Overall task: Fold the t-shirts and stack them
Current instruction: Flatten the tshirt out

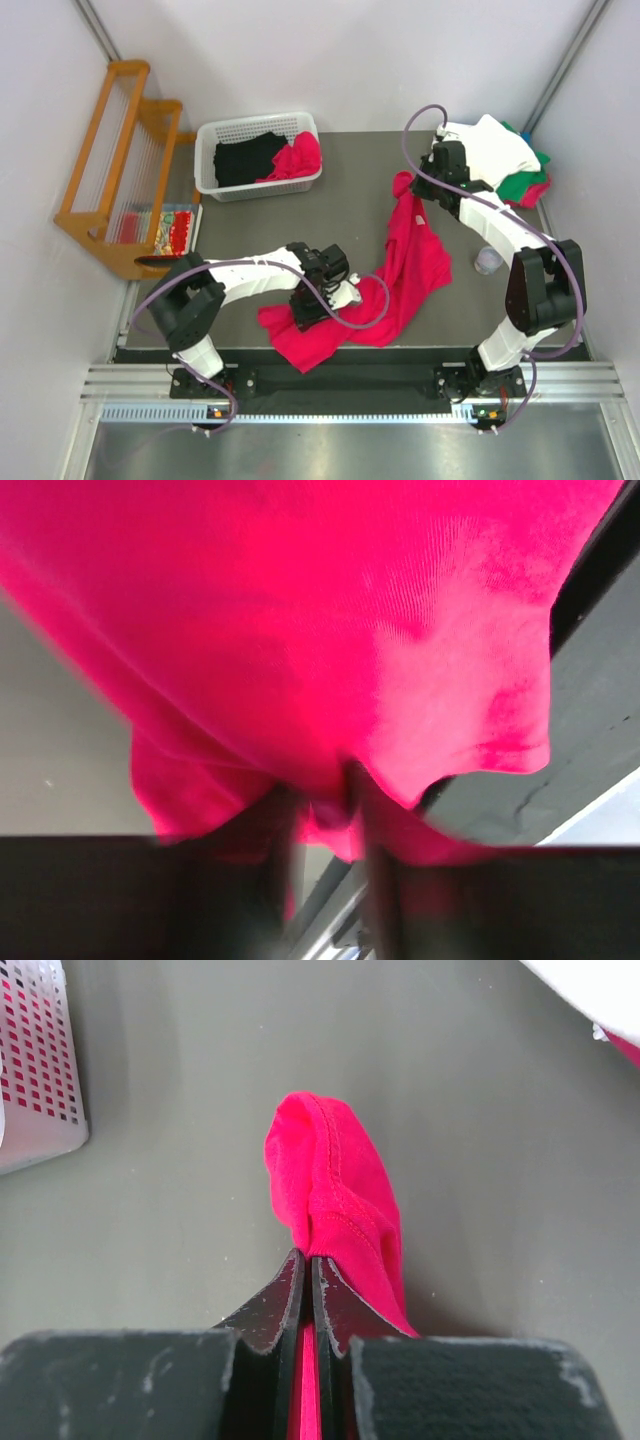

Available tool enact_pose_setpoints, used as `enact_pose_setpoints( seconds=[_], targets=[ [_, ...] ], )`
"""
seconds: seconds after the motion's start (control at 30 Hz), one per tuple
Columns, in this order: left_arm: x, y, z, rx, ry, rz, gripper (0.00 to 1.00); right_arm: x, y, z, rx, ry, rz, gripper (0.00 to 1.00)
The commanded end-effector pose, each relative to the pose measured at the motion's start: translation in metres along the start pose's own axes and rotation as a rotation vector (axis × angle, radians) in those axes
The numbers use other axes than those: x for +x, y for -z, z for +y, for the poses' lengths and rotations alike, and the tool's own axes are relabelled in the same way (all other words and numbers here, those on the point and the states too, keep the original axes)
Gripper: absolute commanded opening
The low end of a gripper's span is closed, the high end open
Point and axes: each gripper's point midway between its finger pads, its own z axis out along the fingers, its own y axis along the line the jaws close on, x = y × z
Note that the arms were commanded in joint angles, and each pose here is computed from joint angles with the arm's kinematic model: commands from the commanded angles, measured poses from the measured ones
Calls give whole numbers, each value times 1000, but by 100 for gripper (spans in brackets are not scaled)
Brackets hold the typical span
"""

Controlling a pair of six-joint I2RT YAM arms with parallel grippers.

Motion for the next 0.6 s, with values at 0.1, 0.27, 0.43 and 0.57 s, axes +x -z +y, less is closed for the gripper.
enact_pose_setpoints(
  seconds=[0.1, 0.27, 0.43, 0.57],
  targets=[
    [-23, 9, 6, 10, 37, -78, 0, -33, 6, 5, -31, -12, -85, 0],
    [-38, 46, 40, 34, 123, -196, 0, -29, 5, 4, -33, -8, -77, 0],
    [-47, 118, 102, 98, 268, -420, 0, -30, 3, 6, -41, -11, -77, 0],
    [-17, 115, 148, 98, 398, -401, 30, -33, 5, 8, -48, -10, -85, 0]
  ],
)
